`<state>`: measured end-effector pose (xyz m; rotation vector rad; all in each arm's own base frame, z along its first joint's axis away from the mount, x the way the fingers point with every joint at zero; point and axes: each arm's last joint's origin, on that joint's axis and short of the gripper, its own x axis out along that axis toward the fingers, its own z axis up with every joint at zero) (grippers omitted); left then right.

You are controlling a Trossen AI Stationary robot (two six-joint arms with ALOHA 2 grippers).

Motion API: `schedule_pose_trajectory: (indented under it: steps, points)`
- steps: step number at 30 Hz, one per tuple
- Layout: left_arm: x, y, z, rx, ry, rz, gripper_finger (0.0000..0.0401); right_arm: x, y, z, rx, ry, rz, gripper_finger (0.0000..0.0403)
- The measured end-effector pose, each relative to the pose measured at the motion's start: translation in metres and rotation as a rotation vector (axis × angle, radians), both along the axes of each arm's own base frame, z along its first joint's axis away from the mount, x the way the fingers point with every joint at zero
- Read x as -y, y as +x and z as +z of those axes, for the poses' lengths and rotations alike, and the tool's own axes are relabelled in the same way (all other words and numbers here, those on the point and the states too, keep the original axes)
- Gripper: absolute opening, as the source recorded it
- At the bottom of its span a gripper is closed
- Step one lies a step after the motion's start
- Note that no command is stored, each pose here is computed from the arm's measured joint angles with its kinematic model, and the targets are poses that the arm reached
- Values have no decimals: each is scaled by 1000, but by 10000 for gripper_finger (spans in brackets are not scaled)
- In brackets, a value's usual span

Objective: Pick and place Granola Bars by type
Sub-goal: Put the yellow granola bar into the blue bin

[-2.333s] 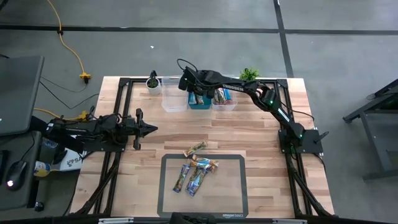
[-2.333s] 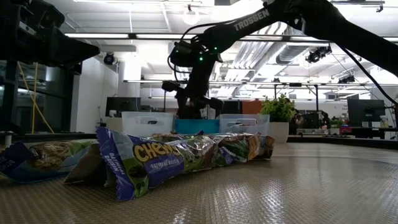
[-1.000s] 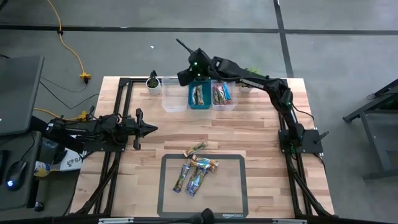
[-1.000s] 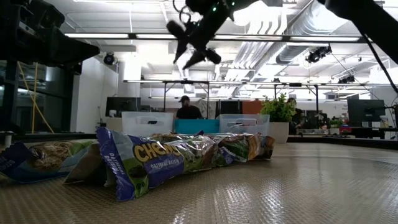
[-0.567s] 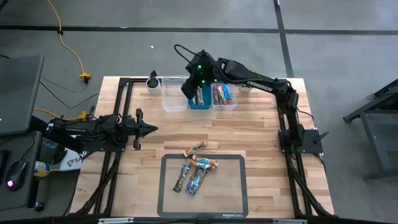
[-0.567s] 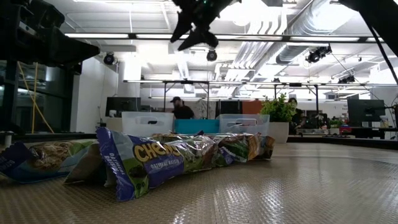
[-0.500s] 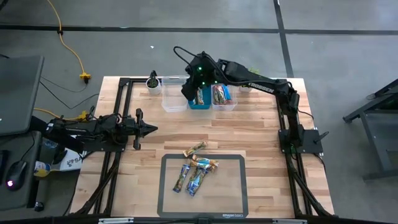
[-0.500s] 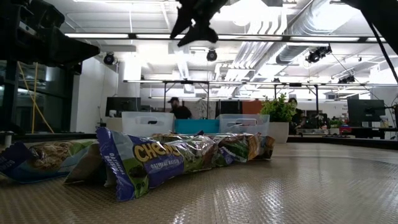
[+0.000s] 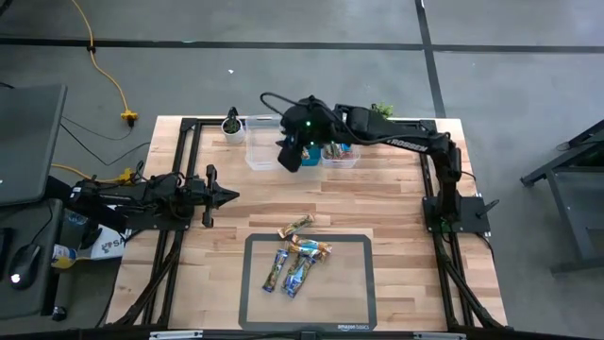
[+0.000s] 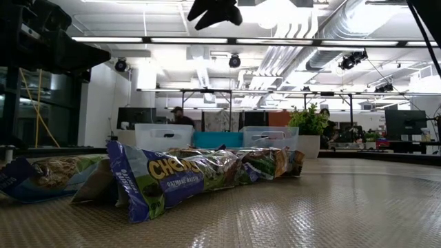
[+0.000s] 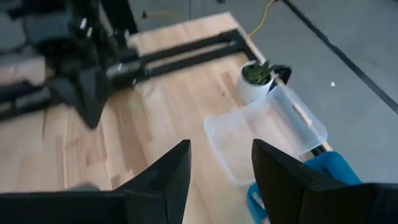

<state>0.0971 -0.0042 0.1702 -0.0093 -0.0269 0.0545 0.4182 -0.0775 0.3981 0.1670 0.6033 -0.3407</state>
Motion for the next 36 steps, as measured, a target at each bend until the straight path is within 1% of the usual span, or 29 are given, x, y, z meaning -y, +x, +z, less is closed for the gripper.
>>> schedule_pose_trajectory:
  steps: [6, 9, 16, 23, 28, 36]
  points:
    - [0, 0, 0, 0, 0, 0, 1, -19, 0, -11, -122, -44, 46, 154]
    - [0, 0, 0, 0, 0, 0, 1, -28, 1, -11, -131, -72, 67, 154]
    - [0, 0, 0, 0, 0, 0, 1, -49, 7, -17, -146, -83, 127, 154]
    - [0, 0, 0, -1, 0, 0, 1, -71, 24, -52, -280, -102, 209, 154]
    - [0, 0, 0, 0, 0, 0, 1, -83, 34, -80, -396, -138, 286, 155]
    - [0, 0, 0, 0, 0, 0, 1, -98, 40, -100, -483, -197, 388, 168]
